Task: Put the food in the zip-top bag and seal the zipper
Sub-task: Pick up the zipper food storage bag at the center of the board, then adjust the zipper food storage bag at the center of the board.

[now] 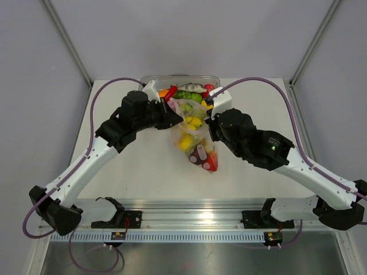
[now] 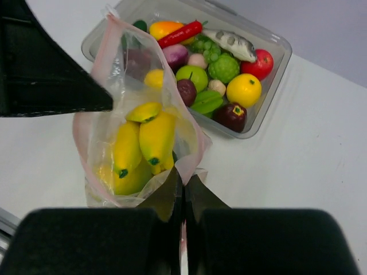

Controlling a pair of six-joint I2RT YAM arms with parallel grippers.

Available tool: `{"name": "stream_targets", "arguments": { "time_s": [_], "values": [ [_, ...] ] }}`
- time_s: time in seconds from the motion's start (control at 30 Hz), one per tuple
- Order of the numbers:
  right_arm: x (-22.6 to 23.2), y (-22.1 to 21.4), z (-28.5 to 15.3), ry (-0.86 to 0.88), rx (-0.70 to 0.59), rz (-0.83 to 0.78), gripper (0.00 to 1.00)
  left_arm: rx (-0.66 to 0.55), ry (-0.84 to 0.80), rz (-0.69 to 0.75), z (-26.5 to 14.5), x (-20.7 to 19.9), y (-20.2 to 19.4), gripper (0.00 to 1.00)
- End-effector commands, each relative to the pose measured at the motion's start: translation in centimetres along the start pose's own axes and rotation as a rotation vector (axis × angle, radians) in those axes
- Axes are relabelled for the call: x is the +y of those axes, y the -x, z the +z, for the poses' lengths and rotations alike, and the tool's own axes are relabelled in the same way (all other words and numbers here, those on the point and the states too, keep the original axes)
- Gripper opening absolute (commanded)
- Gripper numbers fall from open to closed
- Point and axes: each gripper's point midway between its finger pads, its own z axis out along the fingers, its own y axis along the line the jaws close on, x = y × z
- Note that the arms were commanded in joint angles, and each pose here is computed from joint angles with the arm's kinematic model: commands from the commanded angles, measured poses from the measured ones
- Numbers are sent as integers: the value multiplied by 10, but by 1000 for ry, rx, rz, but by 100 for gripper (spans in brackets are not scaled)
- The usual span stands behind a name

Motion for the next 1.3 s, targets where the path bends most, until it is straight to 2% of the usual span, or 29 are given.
{"name": "stream_targets", "arguments": {
  "time_s": [0.0, 0.03, 0.07, 0.1, 0.13, 0.2, 0.27, 0.4, 0.5, 0.63, 0.67, 0.77, 0.8, 0.87, 1.03, 1.17, 1.27],
  "values": [
    [-10, -22, 2, -27, 33, -32, 2, -38, -70, -22, -11, -4, -13, 0],
    [-3, -44, 8, -4, 70, -41, 2, -27, -80, -20, -12, -3, -21, 10],
    [-1, -52, 7, 12, 76, -26, 2, 5, -96, -15, -11, -1, -32, 47],
    [2, -64, 9, 31, 94, -31, 2, 34, -96, -8, -11, 4, -42, 65],
    [9, -86, 13, 63, 135, -54, 2, 51, -97, 27, -12, 7, -48, 76],
    [11, -106, 16, 75, 186, -73, 2, 64, -62, 70, -18, 14, -50, 85],
    [13, -117, 15, 87, 226, -80, 5, 20, 25, 169, -23, 31, -38, 85],
    [11, -121, 7, 101, 233, -70, 7, -82, 173, 214, -39, 69, -5, 82],
    [8, -116, -3, 125, 207, -54, 6, -141, 192, 267, -40, 78, 5, 77],
    [1, -116, -14, 123, 198, -51, 7, -72, 70, 346, -31, 67, -13, 77],
    [0, -117, -15, 120, 205, -51, 6, -15, -24, 364, -28, 56, -27, 77],
    [-2, -121, -17, 119, 213, -47, 8, 114, -151, 421, -27, 43, -52, 83],
    [0, -122, -17, 128, 217, -49, 9, 180, -138, 420, -24, 49, -61, 84],
    [2, -124, -19, 145, 227, -49, 9, 231, -107, 484, -25, 57, -68, 88],
    [0, -128, -25, 154, 235, -46, 9, 239, -181, 603, -25, 35, -80, 91],
    [-3, -131, -26, 153, 261, -38, 13, 291, -287, 593, -20, 16, -94, 93],
    [-4, -133, -27, 149, 287, -46, 13, 305, -294, 605, -14, 15, -99, 93]
  ]
}}
